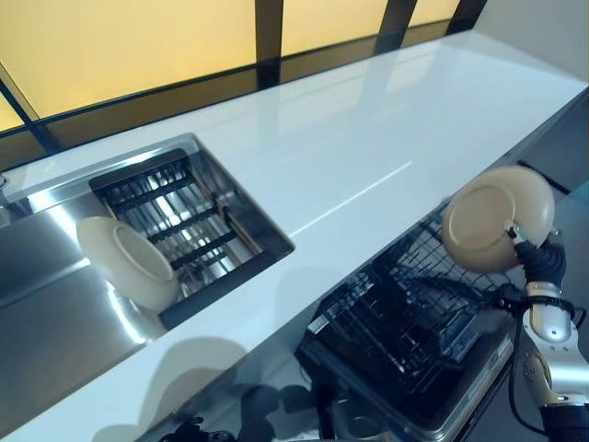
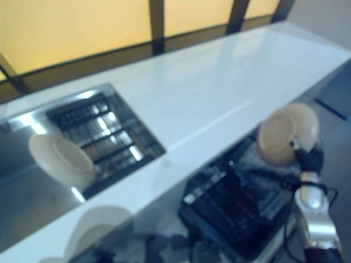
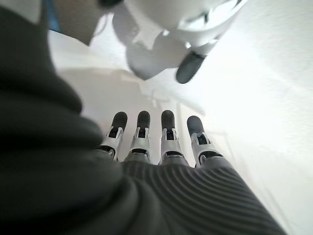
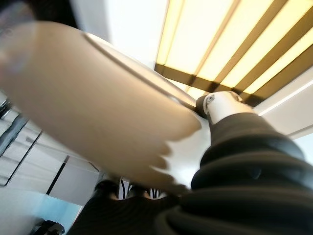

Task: Take plates into dishwasher

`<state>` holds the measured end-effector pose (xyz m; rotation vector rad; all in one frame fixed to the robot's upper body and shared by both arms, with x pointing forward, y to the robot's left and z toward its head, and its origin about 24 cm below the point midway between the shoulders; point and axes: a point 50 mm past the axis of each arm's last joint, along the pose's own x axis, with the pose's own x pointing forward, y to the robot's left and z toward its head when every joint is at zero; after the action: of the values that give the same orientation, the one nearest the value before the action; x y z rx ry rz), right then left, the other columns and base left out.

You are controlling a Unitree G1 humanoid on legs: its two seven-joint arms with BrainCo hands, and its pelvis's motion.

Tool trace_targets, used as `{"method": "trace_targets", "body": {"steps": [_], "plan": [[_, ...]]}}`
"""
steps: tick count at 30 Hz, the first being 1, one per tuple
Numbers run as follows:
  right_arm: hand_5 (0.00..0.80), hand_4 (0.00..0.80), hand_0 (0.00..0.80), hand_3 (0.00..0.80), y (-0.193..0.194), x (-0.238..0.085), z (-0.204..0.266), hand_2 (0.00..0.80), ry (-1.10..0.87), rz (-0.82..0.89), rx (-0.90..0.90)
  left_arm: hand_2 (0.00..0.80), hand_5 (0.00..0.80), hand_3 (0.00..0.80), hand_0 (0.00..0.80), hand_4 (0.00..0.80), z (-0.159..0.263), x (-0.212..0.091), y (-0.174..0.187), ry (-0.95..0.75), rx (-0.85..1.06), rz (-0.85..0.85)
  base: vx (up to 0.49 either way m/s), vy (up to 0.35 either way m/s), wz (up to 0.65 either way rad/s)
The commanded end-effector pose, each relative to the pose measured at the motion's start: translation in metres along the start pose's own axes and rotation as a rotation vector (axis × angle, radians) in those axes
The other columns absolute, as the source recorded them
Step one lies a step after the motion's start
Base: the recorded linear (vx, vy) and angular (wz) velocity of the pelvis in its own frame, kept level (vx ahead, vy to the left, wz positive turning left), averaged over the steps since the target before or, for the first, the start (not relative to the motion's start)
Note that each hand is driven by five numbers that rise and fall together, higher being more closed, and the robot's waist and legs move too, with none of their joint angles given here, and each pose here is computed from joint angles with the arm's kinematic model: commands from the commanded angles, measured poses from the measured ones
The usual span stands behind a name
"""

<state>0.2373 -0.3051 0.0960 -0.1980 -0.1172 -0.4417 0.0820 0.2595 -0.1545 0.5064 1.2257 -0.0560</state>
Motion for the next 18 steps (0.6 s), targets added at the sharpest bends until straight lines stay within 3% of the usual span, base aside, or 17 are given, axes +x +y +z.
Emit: {"method": "trace_targets", "body": {"steps": [1, 7, 18], "plan": [[0.800, 0.800, 0.800, 0.800, 0.013, 0.011, 0.020, 0.800, -0.126, 0.062, 0.013, 0.000, 0.000, 0.000, 0.000, 0.000, 0.025, 0.003, 0.018, -0.091, -0.021, 0.060, -0.029, -0.352, -0.72], [0.800, 0.800, 0.800, 0.800, 0.020, 0.012, 0.011, 0.800, -0.076, 0.124, -0.059, 0.000, 0.000, 0.000, 0.000, 0.000, 0.042, 0.003, 0.000, -0.160, -0.036, 0.022, -0.024, -0.252, -0.12], [0.800, 0.800, 0.800, 0.800, 0.043, 0.014, 0.004, 0.800, -0.087, 0.244, -0.388, 0.000, 0.000, 0.000, 0.000, 0.000, 0.053, 0.004, -0.011, -0.170, 0.015, -0.009, -0.069, -0.135, 0.19]]}}
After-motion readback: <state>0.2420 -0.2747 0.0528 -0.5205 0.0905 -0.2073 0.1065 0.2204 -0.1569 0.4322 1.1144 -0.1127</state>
